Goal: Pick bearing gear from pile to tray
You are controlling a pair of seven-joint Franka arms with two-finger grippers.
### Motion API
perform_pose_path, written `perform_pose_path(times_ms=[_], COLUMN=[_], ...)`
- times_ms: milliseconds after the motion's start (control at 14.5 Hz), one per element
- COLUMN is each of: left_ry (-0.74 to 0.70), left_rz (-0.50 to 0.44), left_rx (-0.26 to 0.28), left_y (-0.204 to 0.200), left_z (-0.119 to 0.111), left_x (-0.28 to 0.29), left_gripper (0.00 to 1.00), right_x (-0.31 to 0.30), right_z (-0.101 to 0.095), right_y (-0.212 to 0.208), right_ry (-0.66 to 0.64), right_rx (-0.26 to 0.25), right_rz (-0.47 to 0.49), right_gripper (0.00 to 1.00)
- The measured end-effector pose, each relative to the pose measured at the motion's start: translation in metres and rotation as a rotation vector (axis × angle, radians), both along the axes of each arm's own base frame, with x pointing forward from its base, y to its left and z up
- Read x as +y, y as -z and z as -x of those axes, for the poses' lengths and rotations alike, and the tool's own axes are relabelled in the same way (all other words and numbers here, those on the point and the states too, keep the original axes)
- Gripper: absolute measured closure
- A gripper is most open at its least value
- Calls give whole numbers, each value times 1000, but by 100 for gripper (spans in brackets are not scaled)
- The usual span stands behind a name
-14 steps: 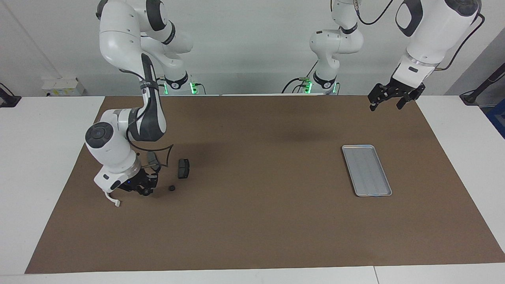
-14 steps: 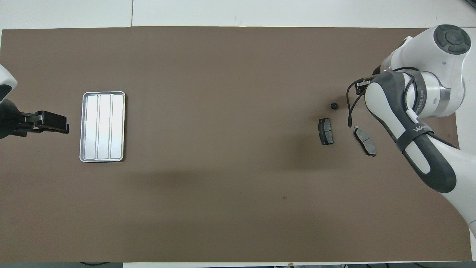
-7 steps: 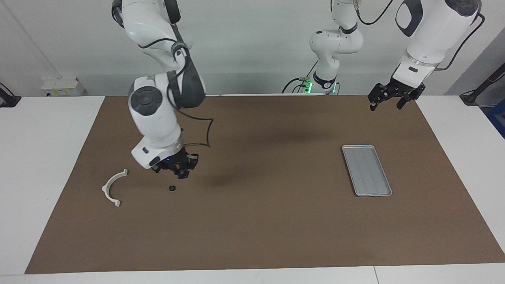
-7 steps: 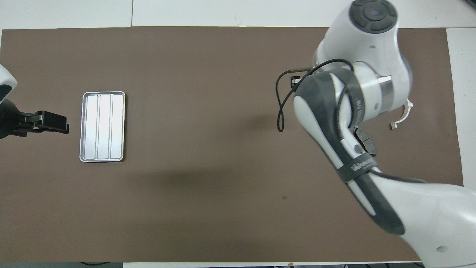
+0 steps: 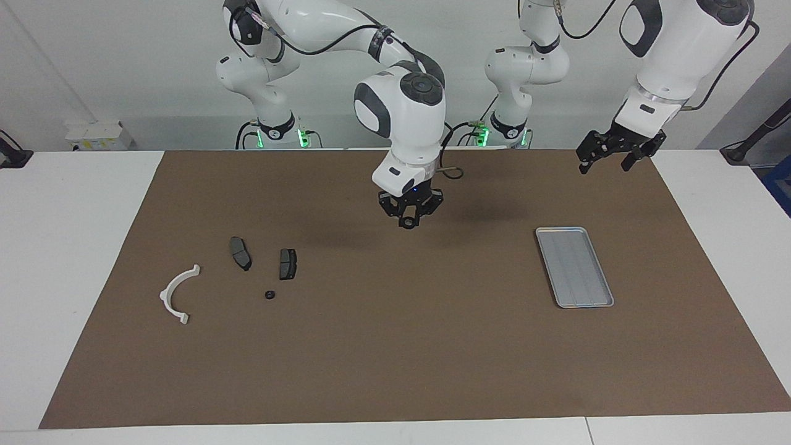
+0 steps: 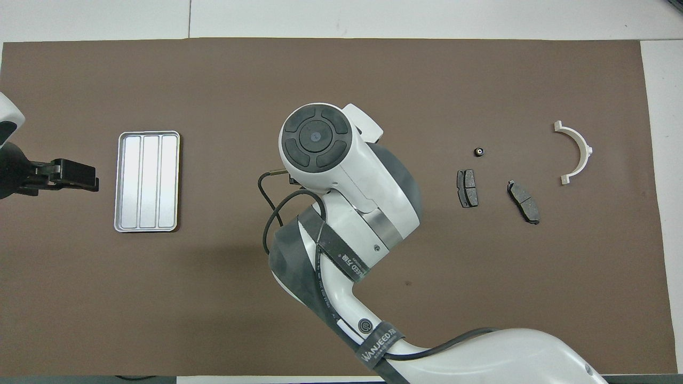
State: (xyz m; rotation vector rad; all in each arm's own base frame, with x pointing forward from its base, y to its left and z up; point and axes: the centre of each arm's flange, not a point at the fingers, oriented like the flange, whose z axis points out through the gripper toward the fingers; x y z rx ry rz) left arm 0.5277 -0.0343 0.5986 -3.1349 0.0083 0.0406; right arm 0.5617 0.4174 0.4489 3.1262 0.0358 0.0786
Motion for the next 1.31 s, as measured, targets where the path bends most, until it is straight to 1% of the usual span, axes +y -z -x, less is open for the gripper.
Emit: perform_pose_path(times_ms=[277,484,691,968,1106,1314], left_ry=[0,0,0,0,0,0], left_rz=[0,0,0,0,0,0], left_rx=[0,0,0,0,0,0], left_y=[0,0,0,0,0,0], left_z=[0,0,0,0,0,0], left_x=[0,0,0,0,0,0], left_gripper=[0,0,0,0,0,0], right_x=[9,10,6,-1,-3,-5], right_z=[-11,-12,-11,-3,1,2], right_y=[52,71,94,130,141,145], right_ry=[-6,-8,-7,-8,-9,-9], right_rx=[-22,-24,-35,-36,-34,-28], right_rz=[-24,-28,-38,-41,-41,-36], right_gripper=[65,65,65,65,65,65])
